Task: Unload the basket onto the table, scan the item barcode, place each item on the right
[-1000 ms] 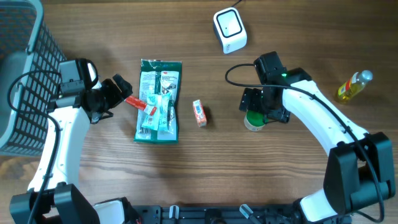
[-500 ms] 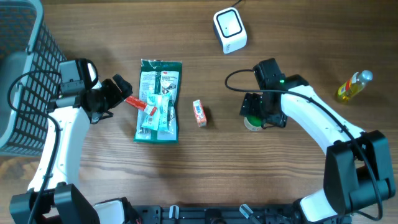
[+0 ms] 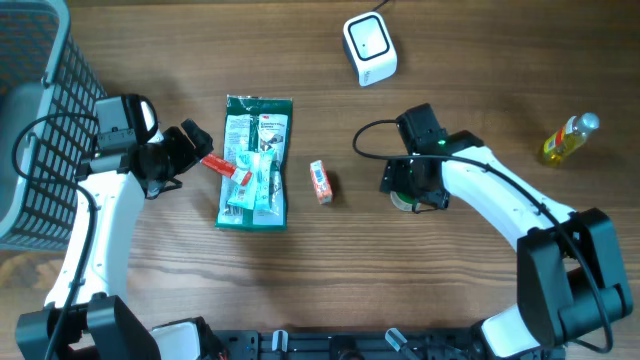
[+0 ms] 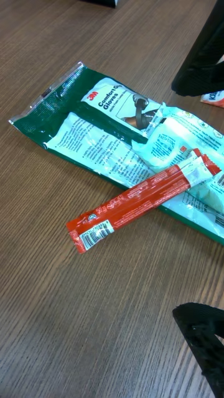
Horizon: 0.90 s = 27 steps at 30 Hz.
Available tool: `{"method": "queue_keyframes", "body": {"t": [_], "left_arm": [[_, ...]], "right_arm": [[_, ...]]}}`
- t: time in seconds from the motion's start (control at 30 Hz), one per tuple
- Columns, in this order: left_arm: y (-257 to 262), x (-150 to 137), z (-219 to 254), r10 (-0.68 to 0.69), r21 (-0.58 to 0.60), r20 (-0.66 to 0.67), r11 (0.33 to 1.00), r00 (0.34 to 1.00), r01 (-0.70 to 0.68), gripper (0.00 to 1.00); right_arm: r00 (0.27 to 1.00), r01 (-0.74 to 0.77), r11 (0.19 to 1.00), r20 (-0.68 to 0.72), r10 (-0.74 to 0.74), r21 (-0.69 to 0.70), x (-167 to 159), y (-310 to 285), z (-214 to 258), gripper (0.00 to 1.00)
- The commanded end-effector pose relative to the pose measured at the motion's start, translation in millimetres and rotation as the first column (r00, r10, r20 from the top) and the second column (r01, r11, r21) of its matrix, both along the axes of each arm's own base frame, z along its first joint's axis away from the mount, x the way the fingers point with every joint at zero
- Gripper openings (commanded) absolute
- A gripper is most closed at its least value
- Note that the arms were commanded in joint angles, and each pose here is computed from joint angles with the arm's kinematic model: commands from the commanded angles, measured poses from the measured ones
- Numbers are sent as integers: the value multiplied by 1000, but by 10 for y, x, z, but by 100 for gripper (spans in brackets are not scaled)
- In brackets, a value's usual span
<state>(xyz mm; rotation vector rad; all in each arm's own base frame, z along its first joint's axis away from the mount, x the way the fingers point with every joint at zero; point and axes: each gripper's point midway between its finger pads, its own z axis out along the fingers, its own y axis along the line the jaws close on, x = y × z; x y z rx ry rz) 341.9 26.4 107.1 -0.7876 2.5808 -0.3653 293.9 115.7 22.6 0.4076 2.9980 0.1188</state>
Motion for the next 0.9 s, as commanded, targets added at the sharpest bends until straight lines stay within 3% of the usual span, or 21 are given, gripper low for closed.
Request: {"method": "queue_keyframes", "body": {"t": [0.0,0.2,0.43,0.53,0.87], "left_arm": [[1,32,61,7,-5,18,1000,1000,-7,100],[1,32,61,7,-5,18,1000,1000,-7,100],[1,32,61,7,-5,18,1000,1000,-7,100],[1,32,61,7,-5,18,1000,1000,-7,100],[1,32,61,7,-5,18,1000,1000,-7,100]], "right_arm": [[1000,14,999,-3,-15,-45,-30,-45,-56,83],[1000,18,998,1,-18,-56,-24,-66,-55,71],[1000,13,997,17,-12,-81,6,-102,-51,72],[1000,13,997,20,-11,-80,14,-100,-50,79],[999,14,997,38,-12,-72,59,-82,-43,80]]}}
